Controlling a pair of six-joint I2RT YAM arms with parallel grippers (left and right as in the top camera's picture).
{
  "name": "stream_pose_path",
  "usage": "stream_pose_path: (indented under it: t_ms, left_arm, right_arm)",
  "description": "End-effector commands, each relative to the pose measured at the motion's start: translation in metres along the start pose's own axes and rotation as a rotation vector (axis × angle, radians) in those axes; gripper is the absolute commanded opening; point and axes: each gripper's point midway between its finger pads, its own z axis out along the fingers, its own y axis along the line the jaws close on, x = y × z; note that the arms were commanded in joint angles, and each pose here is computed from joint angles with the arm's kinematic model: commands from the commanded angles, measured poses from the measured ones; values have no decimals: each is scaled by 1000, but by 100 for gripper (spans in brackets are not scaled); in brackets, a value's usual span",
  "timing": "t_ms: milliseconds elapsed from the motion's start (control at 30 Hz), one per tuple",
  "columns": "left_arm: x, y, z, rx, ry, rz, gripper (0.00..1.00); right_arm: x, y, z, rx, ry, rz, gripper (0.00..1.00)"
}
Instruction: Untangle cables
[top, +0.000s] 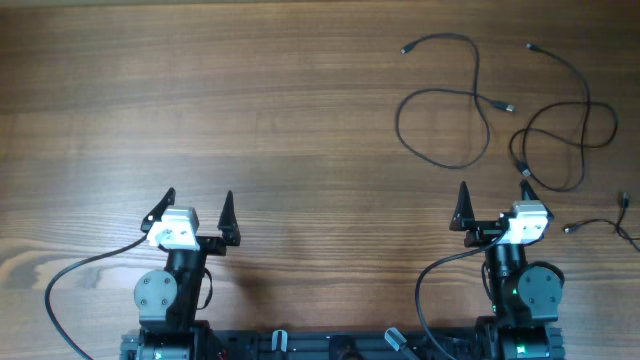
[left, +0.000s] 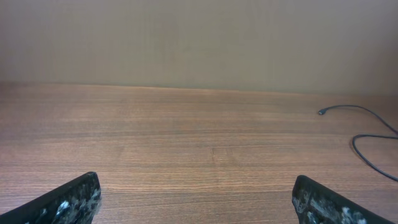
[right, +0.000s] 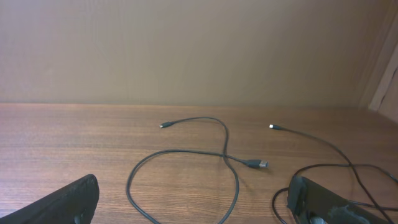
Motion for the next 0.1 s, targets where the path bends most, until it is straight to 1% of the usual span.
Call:
stream_pose_path:
  t_ms: [0, 67]
  left_arm:
    - [1, 0, 0, 2, 0, 8, 100]
    - [1, 0, 0, 2, 0, 8, 100]
  right_arm:
    - [-4, 1, -1, -6, -19, 15, 100]
    - [-4, 1, -1, -6, -19, 15, 100]
